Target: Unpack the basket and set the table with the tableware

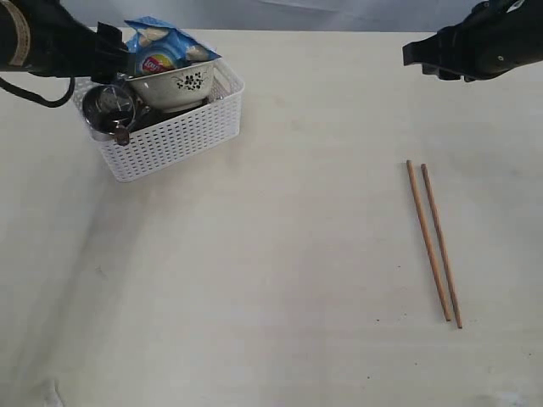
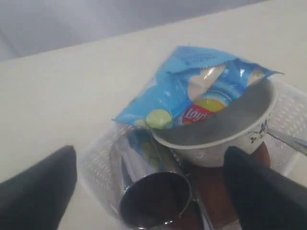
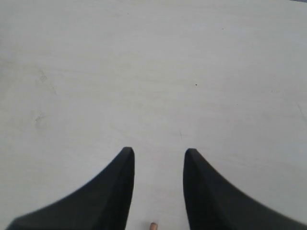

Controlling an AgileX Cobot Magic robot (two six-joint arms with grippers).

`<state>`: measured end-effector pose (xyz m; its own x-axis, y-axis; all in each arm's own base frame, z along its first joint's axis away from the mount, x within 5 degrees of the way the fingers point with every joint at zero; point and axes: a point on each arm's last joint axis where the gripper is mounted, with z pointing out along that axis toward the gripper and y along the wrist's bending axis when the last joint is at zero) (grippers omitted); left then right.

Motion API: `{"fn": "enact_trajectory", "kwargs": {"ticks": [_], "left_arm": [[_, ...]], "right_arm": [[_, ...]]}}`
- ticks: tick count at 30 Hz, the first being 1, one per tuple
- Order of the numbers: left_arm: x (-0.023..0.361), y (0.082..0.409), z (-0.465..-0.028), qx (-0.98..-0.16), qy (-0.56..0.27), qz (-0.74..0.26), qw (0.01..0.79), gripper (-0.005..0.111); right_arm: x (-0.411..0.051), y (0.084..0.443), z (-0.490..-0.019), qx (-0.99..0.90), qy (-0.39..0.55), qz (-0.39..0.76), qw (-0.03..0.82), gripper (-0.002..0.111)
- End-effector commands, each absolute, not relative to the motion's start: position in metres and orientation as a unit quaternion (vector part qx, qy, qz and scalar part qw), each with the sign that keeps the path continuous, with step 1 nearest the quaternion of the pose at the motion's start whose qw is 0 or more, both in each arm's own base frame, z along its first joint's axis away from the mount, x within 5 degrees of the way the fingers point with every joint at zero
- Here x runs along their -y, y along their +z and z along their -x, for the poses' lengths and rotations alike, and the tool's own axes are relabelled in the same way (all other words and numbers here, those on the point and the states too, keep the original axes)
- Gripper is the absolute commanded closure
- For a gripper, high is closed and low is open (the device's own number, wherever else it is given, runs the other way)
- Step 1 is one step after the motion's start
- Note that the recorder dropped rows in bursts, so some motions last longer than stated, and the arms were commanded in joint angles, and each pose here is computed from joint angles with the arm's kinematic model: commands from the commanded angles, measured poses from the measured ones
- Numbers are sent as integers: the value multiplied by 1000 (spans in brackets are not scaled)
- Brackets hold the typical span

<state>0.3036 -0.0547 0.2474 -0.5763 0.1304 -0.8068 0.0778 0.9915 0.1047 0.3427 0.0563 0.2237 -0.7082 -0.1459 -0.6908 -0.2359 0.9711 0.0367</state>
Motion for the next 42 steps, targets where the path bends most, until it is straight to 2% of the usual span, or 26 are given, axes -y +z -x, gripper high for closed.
{"fn": "enact_trajectory", "kwargs": {"ticks": [1, 9, 14, 16, 23, 31, 42], "left_arm": [[56, 248, -311, -888, 21, -44, 457, 30], [56, 246, -309, -898, 18, -45, 438, 32], [48, 252, -303, -938, 68, -43, 336, 32], [50, 256, -302, -947, 61, -45, 313, 32], [60, 258, -301, -949, 18, -80, 304, 32], [62, 257, -308, -938, 18, -101, 330, 32], [62, 218, -330, -936, 65, -160, 306, 32]], "right_arm": [[-54, 222, -344, -924, 61, 99, 365, 74], [-54, 222, -344, -924, 61, 99, 365, 74], [-54, 222, -344, -924, 61, 99, 365, 74], [-54, 222, -344, -924, 61, 99, 365, 74], [-54, 222, -344, -924, 62, 99, 365, 74], [-54, 221, -343, -925, 63, 100, 361, 74], [-55, 221, -343, -926, 64, 100, 358, 74]]}}
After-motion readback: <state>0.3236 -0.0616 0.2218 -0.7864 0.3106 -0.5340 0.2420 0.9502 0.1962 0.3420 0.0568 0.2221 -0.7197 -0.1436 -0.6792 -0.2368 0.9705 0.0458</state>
